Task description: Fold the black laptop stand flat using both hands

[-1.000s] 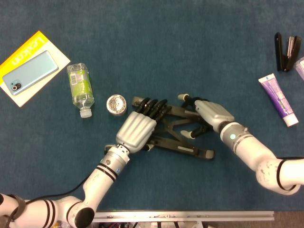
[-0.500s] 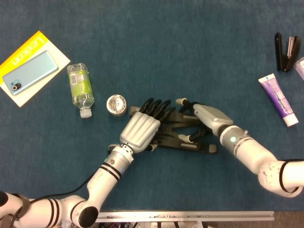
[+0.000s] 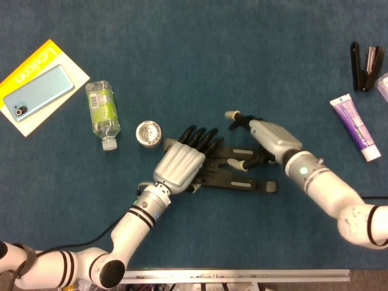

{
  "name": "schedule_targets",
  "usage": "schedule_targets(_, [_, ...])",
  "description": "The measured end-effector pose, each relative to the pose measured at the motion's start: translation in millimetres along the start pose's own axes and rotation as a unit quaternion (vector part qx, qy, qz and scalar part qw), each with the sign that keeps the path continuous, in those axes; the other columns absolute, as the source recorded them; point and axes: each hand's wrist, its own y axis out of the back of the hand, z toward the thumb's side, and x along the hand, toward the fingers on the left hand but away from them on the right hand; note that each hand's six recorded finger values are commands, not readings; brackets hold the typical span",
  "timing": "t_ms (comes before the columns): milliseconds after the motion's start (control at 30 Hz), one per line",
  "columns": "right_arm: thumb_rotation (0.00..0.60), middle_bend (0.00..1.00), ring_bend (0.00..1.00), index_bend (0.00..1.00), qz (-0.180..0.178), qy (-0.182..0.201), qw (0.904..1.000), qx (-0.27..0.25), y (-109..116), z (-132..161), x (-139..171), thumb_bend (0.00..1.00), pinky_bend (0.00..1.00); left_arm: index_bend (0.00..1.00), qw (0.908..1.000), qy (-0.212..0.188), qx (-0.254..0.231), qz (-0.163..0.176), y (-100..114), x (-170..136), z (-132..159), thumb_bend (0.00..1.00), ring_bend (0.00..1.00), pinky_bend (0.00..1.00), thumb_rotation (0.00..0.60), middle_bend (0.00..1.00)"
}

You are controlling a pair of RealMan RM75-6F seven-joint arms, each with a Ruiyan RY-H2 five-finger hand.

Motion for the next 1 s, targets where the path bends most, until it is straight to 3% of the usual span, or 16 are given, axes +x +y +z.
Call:
schedule_targets(300, [0.48,0.2,0.0,0.0,-0.028,0.018,0.9993,-0.016,28.5,2.5,16.3,0.24,0.03,0.0,0.9994,0.008,0.03,-0.012,5.1,-1.3,-2.3,0.32,0.0,0.0,0.6,0.0])
schedule_targets(533, [0.478,0.2,0.0,0.0,-0.035,0.021,0.9989,-0.023,37.7,-3.2,24.9,0.24,0.03,0.0,0.9971,0.005,0.073,-0.02,11.7,-0.3,-5.4,0.32,0.0,0.0,0.6,0.0])
schedule_targets(1000, [0.48,0.2,0.0,0.0,-0.039,0.03,0.9982,-0.034,48.8,-9.3,35.0,0.24,0.03,0.0,0.9836,0.022,0.172,-0.048,34.3,-6.5,-16.3,0.31,0.0,0.0,0.6,0.0])
